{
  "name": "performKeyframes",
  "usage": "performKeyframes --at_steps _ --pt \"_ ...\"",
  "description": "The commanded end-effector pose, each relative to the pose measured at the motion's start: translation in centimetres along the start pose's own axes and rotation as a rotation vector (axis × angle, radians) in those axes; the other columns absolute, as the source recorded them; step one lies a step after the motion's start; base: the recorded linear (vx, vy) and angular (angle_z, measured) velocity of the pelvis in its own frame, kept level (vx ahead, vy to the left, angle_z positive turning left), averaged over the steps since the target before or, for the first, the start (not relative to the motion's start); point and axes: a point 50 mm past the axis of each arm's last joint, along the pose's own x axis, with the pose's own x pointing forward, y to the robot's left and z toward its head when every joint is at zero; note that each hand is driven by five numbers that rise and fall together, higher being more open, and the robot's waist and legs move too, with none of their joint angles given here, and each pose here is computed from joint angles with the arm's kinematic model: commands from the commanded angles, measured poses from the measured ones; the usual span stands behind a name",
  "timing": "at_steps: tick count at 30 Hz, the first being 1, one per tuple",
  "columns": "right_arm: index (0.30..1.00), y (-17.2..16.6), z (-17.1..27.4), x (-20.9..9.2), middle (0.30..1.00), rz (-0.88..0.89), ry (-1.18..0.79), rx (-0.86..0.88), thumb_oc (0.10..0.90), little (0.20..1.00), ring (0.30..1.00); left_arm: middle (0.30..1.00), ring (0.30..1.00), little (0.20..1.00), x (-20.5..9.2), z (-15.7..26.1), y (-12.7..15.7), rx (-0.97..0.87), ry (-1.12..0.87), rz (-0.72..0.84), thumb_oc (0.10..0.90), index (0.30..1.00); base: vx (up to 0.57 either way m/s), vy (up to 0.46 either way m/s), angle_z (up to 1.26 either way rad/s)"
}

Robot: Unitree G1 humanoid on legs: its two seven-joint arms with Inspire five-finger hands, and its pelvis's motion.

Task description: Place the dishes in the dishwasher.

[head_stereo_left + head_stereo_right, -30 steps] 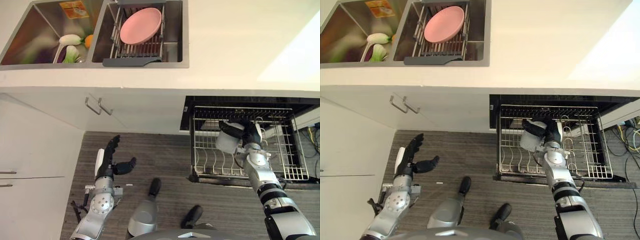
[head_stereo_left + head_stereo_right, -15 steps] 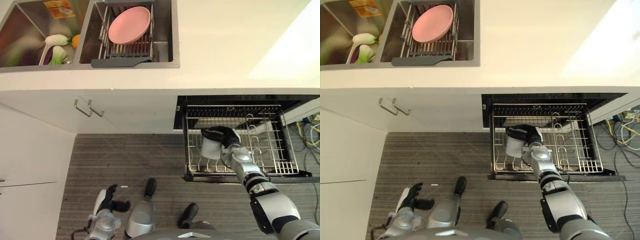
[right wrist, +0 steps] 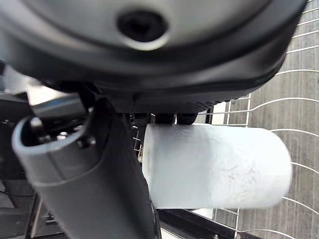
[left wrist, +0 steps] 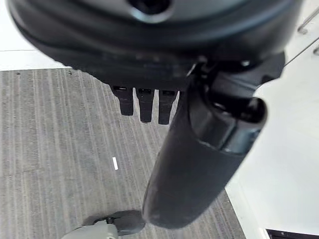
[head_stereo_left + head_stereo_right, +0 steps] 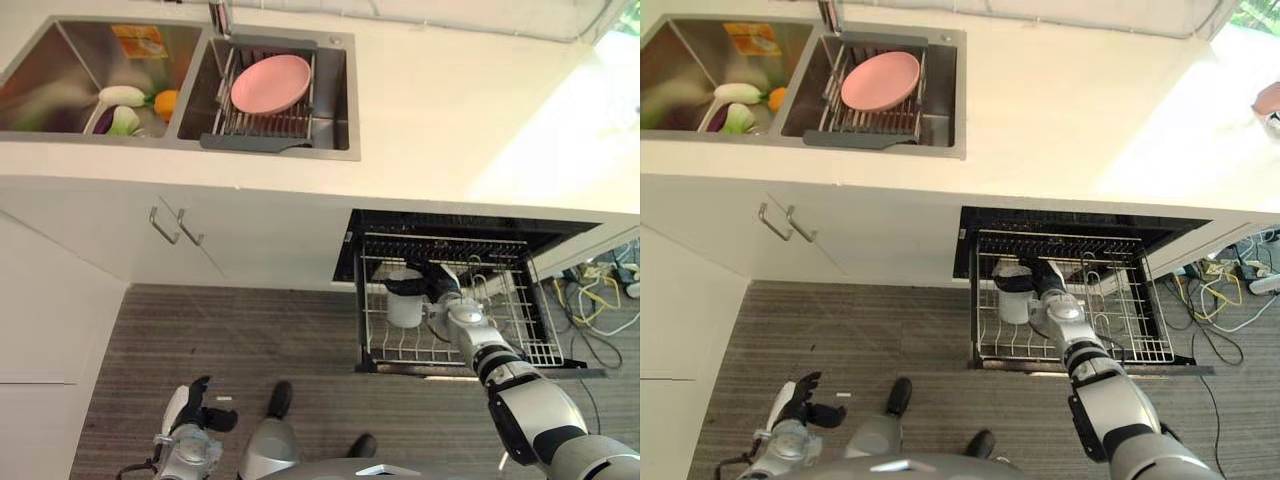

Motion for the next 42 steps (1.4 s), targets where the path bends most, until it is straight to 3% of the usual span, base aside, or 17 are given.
performKeyframes --at_steps 1,9,18,19,22,23,24,27,31,34,39,40,41,42 --pt "0.900 -1.0 6.5 0.7 0.900 0.003 -0.214 -0.031 0.800 0.900 0.900 0.900 0.900 0.900 0.5 0.6 1.1 0.067 -0.049 0.047 0.800 0.900 0.01 0.009 -0.16" --pt "0.900 1.1 7.2 -0.3 0.900 0.130 -0.303 0.011 0.800 0.900 0.900 0.900 0.900 0.900 0.3 0.3 0.8 0.040 -0.027 0.067 0.800 0.900 0.01 0.003 -0.17" --pt "0.900 1.9 5.6 -1.6 0.900 0.243 -0.311 0.188 0.800 0.900 0.900 0.900 0.900 0.900 -0.2 -1.5 0.5 0.069 0.046 0.056 0.800 0.900 0.01 -0.001 -0.09" --pt "0.900 2.2 5.0 -1.5 0.900 0.265 -0.278 0.292 0.800 0.900 0.900 0.900 0.900 0.900 -0.3 -1.8 0.5 0.078 0.057 0.049 0.800 0.900 0.03 -0.013 0.01" --pt "0.900 2.1 5.2 -0.7 0.900 0.264 -0.208 0.111 0.800 0.900 0.900 0.900 0.900 0.900 -0.2 -1.9 0.8 0.079 0.061 0.050 0.800 0.900 0.01 -0.005 0.00" --pt "0.900 2.2 5.2 -0.4 0.900 0.278 -0.163 -0.042 0.800 0.900 0.900 0.900 0.900 0.900 -0.2 -1.9 1.0 0.075 0.060 0.054 0.800 0.900 0.00 0.000 0.00" --pt "0.900 2.2 5.2 -0.4 0.900 0.278 -0.163 -0.042 0.800 0.900 0.900 0.900 0.900 0.900 -0.2 -1.9 1.0 0.075 0.060 0.054 0.800 0.900 0.00 0.000 0.00" --pt "0.900 4.3 6.1 0.0 0.900 0.422 -0.044 -0.539 0.800 0.900 0.900 0.900 0.900 0.900 0.1 -1.6 1.3 0.051 0.059 0.060 0.800 0.900 0.00 -0.011 -0.06" --pt "0.900 4.8 3.5 0.1 0.900 0.521 0.189 -0.592 0.800 0.900 0.900 0.900 0.900 0.900 -0.2 -1.8 0.4 0.036 0.068 0.046 0.800 0.900 0.01 0.004 -0.06" --pt "0.900 4.4 3.4 0.3 0.900 0.534 0.210 -0.600 0.800 0.900 0.900 0.900 0.900 0.900 -0.5 -2.0 -0.3 0.052 0.065 0.026 0.800 0.900 0.00 0.007 0.01" --pt "0.900 4.8 6.1 0.3 0.900 0.484 0.018 -0.520 0.800 0.900 0.900 0.900 0.900 0.900 -0.7 -2.3 -0.7 0.036 0.102 0.026 0.800 0.900 0.00 0.014 0.00" --pt "0.900 5.3 8.7 -0.3 0.900 0.447 -0.160 -0.526 0.800 0.900 0.900 0.900 0.900 0.900 -0.9 -2.8 -0.8 0.017 0.126 0.035 0.800 0.900 0.00 0.012 -0.05" --pt "0.900 5.2 8.6 -0.4 0.900 0.445 -0.159 -0.526 0.800 0.900 0.900 0.900 0.900 0.900 -0.9 -2.8 -0.9 0.017 0.127 0.034 0.800 0.900 -0.01 0.038 -0.06" --pt "0.900 5.6 10.2 -2.2 0.900 0.397 -0.373 -0.466 0.800 0.900 0.900 0.900 0.900 0.900 -1.1 -2.9 -1.1 -0.025 0.150 0.049 0.800 0.900 -0.01 0.032 -0.08"
